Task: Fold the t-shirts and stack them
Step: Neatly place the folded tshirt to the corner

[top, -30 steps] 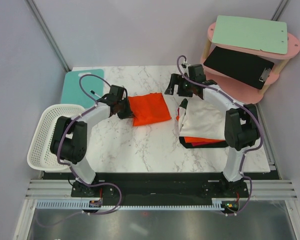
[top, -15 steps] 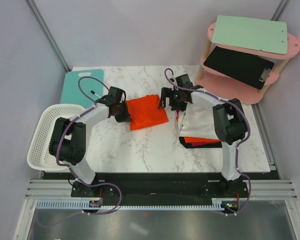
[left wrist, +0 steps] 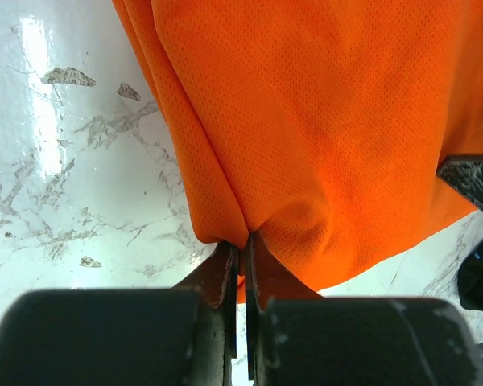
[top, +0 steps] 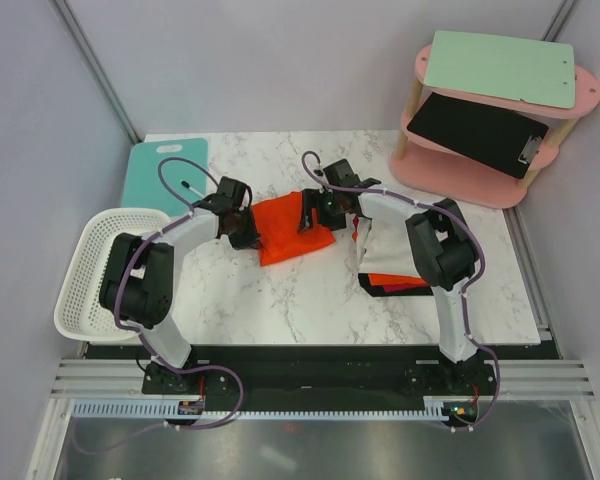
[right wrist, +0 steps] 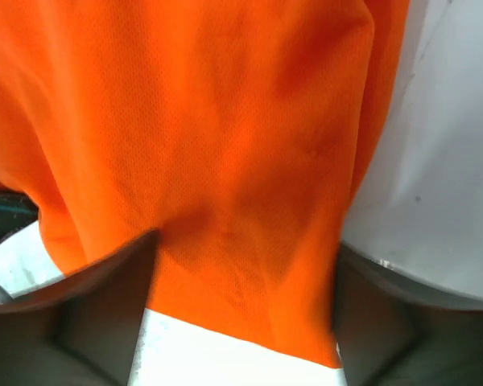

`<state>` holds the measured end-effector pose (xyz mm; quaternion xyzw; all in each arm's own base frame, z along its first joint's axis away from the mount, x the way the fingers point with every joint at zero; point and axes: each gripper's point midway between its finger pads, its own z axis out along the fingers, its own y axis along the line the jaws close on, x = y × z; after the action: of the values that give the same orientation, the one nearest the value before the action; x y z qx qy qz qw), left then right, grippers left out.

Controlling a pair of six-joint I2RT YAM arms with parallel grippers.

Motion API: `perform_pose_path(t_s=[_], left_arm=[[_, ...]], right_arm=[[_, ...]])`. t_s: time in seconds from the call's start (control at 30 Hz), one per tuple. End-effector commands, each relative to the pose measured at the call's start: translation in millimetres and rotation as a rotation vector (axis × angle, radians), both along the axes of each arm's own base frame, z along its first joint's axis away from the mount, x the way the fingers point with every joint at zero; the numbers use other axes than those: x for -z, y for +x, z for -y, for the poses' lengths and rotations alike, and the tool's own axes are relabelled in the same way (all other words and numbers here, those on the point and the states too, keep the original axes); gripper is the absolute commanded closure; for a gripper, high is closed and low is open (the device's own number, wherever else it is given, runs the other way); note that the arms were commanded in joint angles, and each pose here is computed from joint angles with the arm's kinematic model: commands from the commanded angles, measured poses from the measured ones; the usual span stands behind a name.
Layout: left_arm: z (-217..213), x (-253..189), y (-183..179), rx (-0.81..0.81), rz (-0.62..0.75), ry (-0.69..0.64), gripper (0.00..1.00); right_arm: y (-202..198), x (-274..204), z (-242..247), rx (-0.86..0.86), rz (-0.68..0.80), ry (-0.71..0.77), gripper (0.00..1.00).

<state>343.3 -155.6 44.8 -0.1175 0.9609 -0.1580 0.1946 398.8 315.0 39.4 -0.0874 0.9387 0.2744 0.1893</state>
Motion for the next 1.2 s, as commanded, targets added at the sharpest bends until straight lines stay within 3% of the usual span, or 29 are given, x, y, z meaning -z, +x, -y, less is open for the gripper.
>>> perform_pose_path(t_s=[0.0, 0.03, 0.07, 0.13, 0.2, 0.23, 0.47, 0.73, 1.03, 1.17], left_arm=[[-5.8, 4.5, -2.9, 0.014, -0.001, 0.026, 0.98], [-6.0, 6.1, -5.9, 0.019, -0.007, 0.025, 0.97], [-7.1, 6.6, -7.4, 0.019, -0.007, 0.029, 0.92], [-11.6, 5.2, -15.0, 0.018, -0.016, 0.044, 0.52], [-21.2, 1.5, -19.2, -0.002, -0.015, 0.086, 0.19], [-27.7, 1.0, -25.6, -0.012, -0.034, 0.115, 0.12], [-46.7, -5.2, -30.8, -0.058, -0.014, 0.191, 0.08], [-49.1, 24.7, -36.9, -0.055, -0.093, 0.22, 0.07], [-55.2, 41.3, -45.9, -0.054, -0.121, 0.248, 0.08], [-53.1, 44.5, -45.6, -0.049, -0.128, 0.24, 0.08]], right_arm=[[-23.0, 43.4, -1.0, -0.007, -0.112, -0.069, 0.36], [-24.8, 44.0, -1.6, -0.01, -0.113, -0.07, 0.68], [-23.5, 44.3, 0.8, 0.004, -0.106, -0.085, 0.82], [-20.2, 38.5, 6.0, 0.013, -0.075, -0.103, 0.96], [-14.0, 22.5, 12.2, 0.025, -0.015, -0.124, 0.98], [-14.9, 16.6, 13.4, 0.019, 0.003, -0.128, 0.99], [-3.0, -77.1, 27.8, 0.043, 0.239, -0.123, 1.0], [-16.3, -152.6, 51.4, 0.091, 0.373, -0.111, 1.0], [-61.4, -201.5, 130.8, 0.295, 0.442, -0.228, 1.0], [-81.3, -200.3, 178.5, 0.398, 0.443, -0.279, 1.0]])
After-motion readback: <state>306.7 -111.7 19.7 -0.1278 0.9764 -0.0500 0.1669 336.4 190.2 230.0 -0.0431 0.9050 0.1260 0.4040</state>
